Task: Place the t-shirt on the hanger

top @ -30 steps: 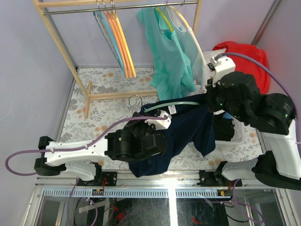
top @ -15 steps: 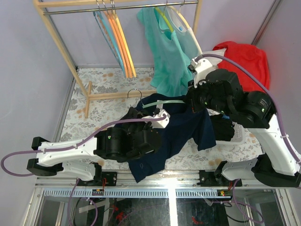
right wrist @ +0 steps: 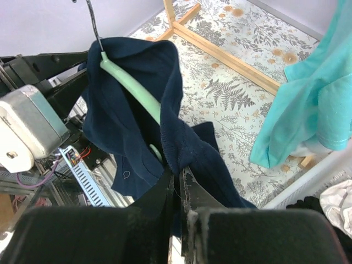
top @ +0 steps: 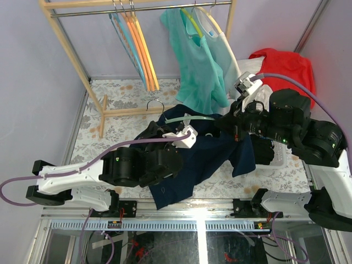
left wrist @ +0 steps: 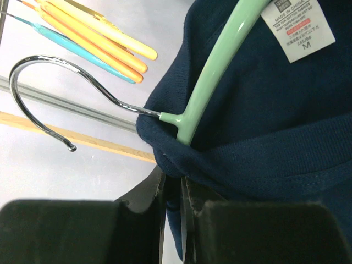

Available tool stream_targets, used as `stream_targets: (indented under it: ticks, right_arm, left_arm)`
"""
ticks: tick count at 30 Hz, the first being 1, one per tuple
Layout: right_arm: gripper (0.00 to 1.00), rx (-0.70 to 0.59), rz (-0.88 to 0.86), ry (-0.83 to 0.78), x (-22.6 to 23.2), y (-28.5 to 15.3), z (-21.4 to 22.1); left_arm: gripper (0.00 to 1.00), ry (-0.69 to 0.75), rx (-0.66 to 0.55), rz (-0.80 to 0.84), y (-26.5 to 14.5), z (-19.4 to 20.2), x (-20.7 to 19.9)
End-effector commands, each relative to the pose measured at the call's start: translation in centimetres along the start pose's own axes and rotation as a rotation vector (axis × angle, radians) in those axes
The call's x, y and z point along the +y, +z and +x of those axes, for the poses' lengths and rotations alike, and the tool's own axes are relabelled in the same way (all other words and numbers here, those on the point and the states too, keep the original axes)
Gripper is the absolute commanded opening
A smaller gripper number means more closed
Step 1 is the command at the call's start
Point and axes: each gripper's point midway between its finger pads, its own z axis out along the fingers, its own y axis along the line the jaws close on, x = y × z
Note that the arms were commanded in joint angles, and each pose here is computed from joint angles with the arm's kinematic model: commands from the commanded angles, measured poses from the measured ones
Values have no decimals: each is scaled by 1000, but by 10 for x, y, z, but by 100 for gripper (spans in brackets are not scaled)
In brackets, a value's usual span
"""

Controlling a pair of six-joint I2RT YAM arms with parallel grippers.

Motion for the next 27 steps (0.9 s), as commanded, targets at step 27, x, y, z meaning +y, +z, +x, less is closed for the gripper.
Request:
stream_targets:
  ticks: [27]
  right_arm:
    - [38,-12,-348,-145,57,28,-10]
  left_arm:
    - [0,-277,-138,-2,-15,-38,35]
